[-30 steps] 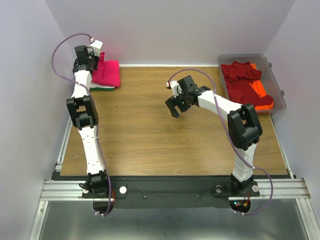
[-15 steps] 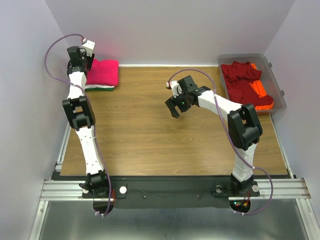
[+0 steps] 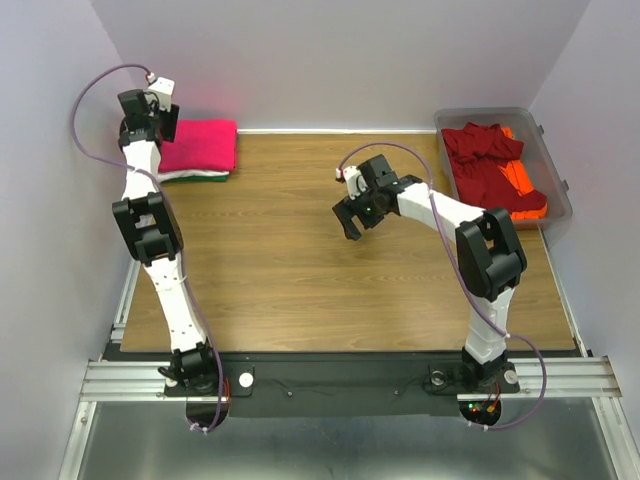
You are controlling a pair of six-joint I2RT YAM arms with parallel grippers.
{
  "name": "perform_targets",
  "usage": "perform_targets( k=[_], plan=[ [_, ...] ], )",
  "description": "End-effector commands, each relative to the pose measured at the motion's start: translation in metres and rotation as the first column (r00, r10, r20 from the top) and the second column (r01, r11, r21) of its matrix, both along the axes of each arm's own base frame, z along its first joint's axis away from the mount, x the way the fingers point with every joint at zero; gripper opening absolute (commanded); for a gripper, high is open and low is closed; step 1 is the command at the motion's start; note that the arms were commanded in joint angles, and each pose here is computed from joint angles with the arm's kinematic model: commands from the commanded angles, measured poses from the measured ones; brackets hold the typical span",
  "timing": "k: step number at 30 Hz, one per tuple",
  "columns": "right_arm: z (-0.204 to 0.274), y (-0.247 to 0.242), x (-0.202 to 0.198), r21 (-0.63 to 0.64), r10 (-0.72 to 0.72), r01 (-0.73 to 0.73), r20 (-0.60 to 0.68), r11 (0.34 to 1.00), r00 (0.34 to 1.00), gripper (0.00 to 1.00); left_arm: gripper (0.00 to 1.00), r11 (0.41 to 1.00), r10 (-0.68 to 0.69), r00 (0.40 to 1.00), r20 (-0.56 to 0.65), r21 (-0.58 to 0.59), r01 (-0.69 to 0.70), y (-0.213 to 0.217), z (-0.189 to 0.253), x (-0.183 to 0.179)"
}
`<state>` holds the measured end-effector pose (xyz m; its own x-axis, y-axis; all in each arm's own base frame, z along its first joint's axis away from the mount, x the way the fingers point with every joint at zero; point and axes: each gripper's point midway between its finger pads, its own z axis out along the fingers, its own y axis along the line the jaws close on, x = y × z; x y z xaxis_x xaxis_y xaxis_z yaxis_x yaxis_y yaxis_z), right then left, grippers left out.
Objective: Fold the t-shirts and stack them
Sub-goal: Reset both grippers
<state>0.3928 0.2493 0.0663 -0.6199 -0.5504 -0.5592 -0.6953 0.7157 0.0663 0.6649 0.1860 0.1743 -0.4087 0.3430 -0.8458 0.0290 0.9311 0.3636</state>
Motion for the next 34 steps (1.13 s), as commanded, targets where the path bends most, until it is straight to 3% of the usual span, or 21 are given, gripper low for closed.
perform_targets(
  k=[1, 6, 12, 16, 20, 25, 30, 34],
  plan=[
    [0.035, -0.014, 0.012, 0.08, -0.067, 0.064, 0.039, 0.995, 0.997, 1.0, 0.74, 0.984, -0.091, 0.988, 0.124, -0.14, 0.108, -0.036, 0.103, -0.03],
    [0.054, -0.039, 0.036, 0.13, -0.14, 0.132, 0.06, 0.983, 0.988, 1.0, 0.99, 0.953, -0.199, 0.977, 0.079, -0.215, 0.211, -0.094, 0.11, -0.052],
    [0.109, -0.078, 0.085, 0.256, -0.276, 0.233, 0.146, 0.938, 0.95, 1.0, 0.99, 0.938, -0.293, 0.956, -0.035, -0.207, 0.28, -0.18, 0.109, -0.088],
    [0.132, -0.1, 0.09, 0.317, -0.345, 0.287, 0.141, 0.904, 0.928, 1.0, 0.99, 0.876, -0.43, 0.892, -0.142, -0.306, 0.373, -0.264, 0.084, -0.137],
    [0.119, -0.111, 0.055, 0.301, -0.328, 0.284, 0.109, 0.91, 0.938, 1.0, 0.99, 0.817, -0.507, 0.84, -0.192, -0.418, 0.398, -0.309, 0.061, -0.188],
    [0.082, -0.12, -0.015, 0.267, -0.308, 0.291, 0.022, 0.919, 0.951, 1.0, 0.99, 0.809, -0.516, 0.818, -0.253, -0.457, 0.369, -0.318, 0.027, -0.247],
    [0.082, -0.134, -0.063, 0.256, -0.32, 0.295, 0.058, 0.92, 0.946, 1.0, 0.99, 0.828, -0.484, 0.829, -0.279, -0.453, 0.33, -0.309, 0.008, -0.291],
    [0.092, -0.143, -0.077, 0.261, -0.341, 0.304, 0.112, 0.916, 0.933, 1.0, 0.99, 0.84, -0.447, 0.865, -0.226, -0.437, 0.321, -0.301, 0.024, -0.302]
  ],
)
